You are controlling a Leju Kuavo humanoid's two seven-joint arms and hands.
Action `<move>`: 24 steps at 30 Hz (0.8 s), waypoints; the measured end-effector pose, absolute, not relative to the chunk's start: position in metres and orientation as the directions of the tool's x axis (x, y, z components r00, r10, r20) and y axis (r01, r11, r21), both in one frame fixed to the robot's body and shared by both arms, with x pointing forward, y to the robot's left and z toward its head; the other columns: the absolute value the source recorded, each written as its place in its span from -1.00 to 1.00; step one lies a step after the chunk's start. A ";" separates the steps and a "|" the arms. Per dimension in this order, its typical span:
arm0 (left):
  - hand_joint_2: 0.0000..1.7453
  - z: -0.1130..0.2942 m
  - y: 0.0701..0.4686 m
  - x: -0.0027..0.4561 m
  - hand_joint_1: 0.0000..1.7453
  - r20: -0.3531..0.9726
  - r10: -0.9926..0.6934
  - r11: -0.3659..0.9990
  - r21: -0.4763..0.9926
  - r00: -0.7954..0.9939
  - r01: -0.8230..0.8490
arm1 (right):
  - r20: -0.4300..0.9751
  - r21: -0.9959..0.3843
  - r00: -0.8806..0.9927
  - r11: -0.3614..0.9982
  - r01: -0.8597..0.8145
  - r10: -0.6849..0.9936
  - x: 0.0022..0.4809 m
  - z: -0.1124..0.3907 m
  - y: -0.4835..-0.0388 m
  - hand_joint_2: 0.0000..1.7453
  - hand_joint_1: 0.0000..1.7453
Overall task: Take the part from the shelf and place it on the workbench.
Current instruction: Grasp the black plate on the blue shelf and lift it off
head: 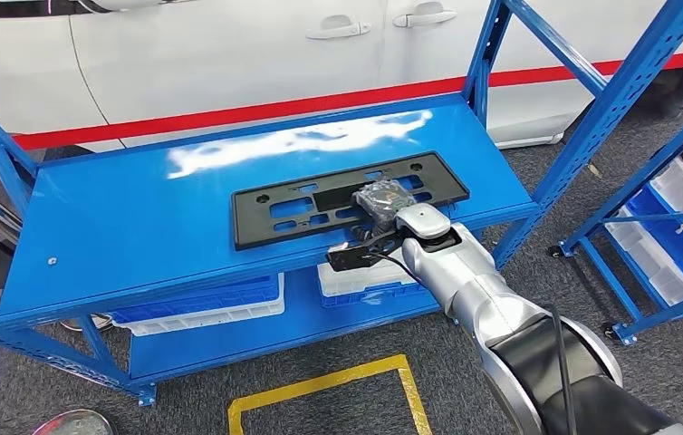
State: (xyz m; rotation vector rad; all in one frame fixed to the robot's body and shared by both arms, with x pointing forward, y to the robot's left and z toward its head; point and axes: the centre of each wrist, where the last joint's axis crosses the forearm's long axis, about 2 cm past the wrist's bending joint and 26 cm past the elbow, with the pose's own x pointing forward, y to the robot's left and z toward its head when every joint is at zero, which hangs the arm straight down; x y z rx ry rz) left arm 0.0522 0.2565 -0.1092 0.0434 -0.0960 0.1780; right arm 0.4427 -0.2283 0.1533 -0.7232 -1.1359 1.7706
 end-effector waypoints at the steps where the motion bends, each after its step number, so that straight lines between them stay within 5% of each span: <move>1: -1.00 -0.109 0.256 0.052 -1.00 0.100 0.174 0.983 0.035 0.980 -0.178 | -0.011 -0.912 -0.438 -0.189 -0.364 0.899 0.443 0.153 -0.228 1.00 1.00; 21: -1.00 -0.109 0.255 0.051 -1.00 0.109 0.188 0.981 0.035 0.976 -0.192 | -0.015 -0.942 -0.488 -0.176 -0.285 0.873 0.445 0.159 -0.225 1.00 1.00; 24: 0.50 -0.109 0.254 0.051 -1.00 0.123 0.206 0.976 0.043 0.971 -0.213 | -0.032 -0.966 -0.524 -0.160 -0.202 0.851 0.451 0.177 -0.215 1.00 1.00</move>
